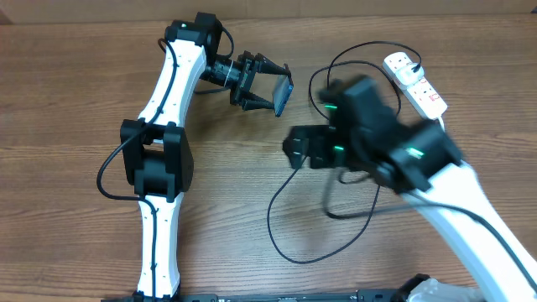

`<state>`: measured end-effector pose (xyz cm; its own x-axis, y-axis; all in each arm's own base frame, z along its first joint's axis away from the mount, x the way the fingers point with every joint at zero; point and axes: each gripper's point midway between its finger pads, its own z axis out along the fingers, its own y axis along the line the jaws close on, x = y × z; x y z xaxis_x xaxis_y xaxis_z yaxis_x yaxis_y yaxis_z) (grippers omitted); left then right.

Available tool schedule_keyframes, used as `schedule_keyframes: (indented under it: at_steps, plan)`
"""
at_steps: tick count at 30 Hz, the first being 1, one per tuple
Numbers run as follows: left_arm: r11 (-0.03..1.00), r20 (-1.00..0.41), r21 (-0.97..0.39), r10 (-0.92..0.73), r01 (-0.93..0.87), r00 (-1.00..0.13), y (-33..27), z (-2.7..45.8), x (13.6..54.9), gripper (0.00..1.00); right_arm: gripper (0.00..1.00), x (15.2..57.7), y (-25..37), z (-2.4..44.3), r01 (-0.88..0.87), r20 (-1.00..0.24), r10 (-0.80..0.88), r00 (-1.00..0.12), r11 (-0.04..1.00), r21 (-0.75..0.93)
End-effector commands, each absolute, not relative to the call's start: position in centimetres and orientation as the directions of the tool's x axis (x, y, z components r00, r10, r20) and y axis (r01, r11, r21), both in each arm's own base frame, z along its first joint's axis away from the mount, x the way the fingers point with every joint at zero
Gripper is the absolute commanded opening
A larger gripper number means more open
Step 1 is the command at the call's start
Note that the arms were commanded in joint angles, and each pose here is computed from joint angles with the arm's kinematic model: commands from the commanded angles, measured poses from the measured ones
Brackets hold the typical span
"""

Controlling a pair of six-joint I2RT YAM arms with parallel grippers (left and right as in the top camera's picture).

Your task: Plug charger to phone and switch on socket

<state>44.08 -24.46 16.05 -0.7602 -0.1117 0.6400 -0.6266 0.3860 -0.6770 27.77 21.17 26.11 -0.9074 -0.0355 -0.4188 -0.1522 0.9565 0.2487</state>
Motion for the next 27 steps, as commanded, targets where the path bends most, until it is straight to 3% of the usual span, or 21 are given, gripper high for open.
schedule_keyframes:
  at_steps: [1, 7, 16, 22, 25, 27]
  plan:
    - [0.386, 0.640, -0.675, -0.118, -0.629, -0.760, -24.9, 16.7, 44.3, 0.64, 0.99, 31.6, 20.2, 25.4, -0.001, -0.495, 0.039, -0.868, 0.997, 0.081]
    - [0.384, 0.640, -0.676, -0.115, -0.629, -0.759, -25.0, 16.8, 44.2, 0.64, 1.00, 34.1, 23.5, 22.1, -0.023, -0.459, 0.039, -0.888, 0.991, 0.128]
    - [0.344, 0.654, -0.692, -0.074, -0.635, -0.753, -25.3, 17.8, 44.1, 0.64, 1.00, 38.0, 26.7, 25.0, -0.053, -0.600, 0.128, -0.789, 0.960, 0.274]
    - [0.328, 0.658, -0.697, -0.058, -0.637, -0.750, -25.4, 18.2, 44.1, 0.65, 1.00, 38.3, 23.3, 23.4, 0.257, -0.532, 0.392, -0.751, 0.915, 0.312]
    - [0.328, 0.658, -0.697, -0.058, -0.637, -0.750, -25.4, 18.2, 44.1, 0.64, 1.00, 38.9, 22.5, 23.4, 0.298, -0.535, 0.433, -0.726, 0.898, 0.323]
    - [0.328, 0.658, -0.697, -0.058, -0.637, -0.750, -25.4, 18.2, 44.1, 0.64, 0.90, 39.3, 22.7, 23.7, 0.285, -0.543, 0.433, -0.720, 0.897, 0.338]
